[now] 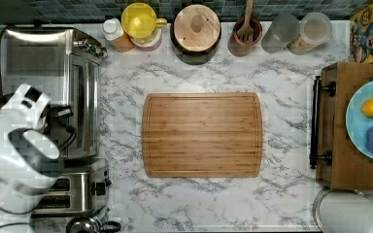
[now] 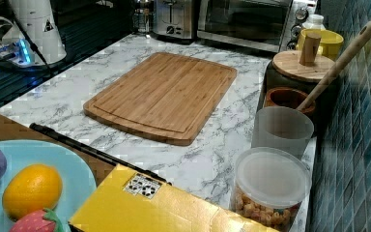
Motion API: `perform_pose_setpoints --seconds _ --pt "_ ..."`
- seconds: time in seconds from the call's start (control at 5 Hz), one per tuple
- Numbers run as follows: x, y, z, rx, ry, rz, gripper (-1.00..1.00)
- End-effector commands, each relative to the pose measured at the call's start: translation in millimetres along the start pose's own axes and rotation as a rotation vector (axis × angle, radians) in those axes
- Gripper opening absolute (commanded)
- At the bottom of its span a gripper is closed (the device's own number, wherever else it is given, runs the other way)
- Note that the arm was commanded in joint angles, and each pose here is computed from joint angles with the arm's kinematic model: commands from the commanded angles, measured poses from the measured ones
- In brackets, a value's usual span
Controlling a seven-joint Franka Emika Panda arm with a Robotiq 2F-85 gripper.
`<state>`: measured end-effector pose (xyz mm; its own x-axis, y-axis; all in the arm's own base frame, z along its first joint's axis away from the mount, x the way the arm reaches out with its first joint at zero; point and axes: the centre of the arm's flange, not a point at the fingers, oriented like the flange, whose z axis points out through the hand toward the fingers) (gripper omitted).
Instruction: Close the oven.
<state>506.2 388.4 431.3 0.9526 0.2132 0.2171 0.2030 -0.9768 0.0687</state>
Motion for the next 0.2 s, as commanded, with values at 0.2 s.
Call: perform_pose_setpoints --seconds 0.2 --pt "7.7 13.5 -121.0 0.035 0.209 0.142 -1.00"
